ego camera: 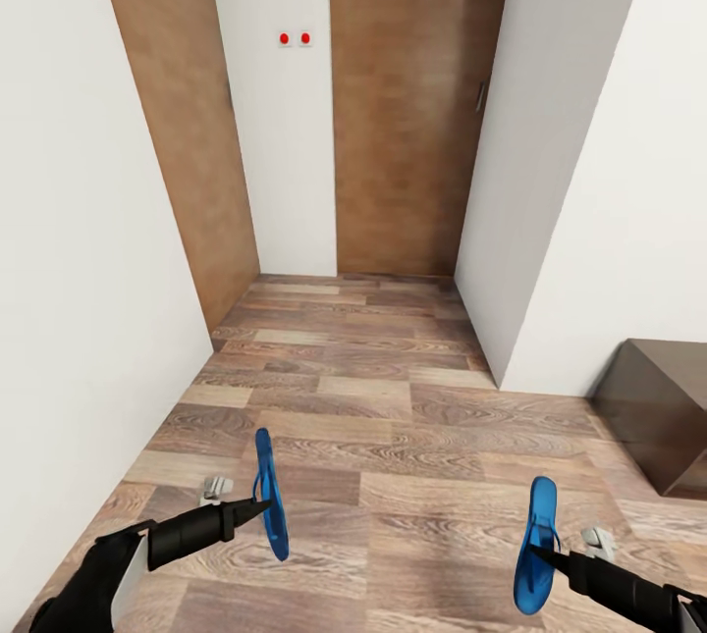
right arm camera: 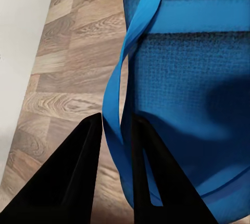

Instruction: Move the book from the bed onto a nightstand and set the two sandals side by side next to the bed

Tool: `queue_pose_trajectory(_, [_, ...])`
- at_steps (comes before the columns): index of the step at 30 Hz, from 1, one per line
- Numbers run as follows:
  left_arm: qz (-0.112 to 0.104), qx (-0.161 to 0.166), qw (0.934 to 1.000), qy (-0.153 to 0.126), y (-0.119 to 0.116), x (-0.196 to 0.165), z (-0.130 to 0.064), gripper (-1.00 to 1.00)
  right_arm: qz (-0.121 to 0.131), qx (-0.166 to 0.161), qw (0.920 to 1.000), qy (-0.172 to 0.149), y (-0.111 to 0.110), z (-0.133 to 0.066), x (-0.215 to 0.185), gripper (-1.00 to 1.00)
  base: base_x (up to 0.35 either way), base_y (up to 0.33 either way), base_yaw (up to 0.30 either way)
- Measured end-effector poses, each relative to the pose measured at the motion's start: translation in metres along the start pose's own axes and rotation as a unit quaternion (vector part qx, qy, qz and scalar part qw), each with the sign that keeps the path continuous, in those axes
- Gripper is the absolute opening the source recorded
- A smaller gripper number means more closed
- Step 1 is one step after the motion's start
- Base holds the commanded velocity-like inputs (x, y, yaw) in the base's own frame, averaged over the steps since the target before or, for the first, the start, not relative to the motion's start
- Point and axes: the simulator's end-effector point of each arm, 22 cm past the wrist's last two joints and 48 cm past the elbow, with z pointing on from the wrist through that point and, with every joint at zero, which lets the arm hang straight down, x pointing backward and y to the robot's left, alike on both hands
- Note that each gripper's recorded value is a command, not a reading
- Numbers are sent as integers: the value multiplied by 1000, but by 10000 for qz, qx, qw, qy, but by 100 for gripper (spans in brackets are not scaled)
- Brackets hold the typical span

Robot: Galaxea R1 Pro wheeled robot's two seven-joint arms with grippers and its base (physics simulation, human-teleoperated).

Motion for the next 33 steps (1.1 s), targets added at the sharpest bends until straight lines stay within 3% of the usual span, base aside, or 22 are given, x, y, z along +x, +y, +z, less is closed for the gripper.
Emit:
queue_pose_trajectory(9, [-151, -317, 9993, 85, 25, 6, -34, -100, 24, 2, 10000, 11, 12, -7, -12, -100, 0, 0, 0])
queue_pose_trajectory(19, [-122, -385, 9992, 46, 23, 17, -41, -100, -78, 14, 10000, -43, 24, -15, -23, -100, 0, 0, 0])
queue_pose_trajectory(33, [-169, -395, 9990, 98, 3, 2, -46, -100, 86, 70, 9999, 30, 37, -27, -18, -100, 0, 0, 0])
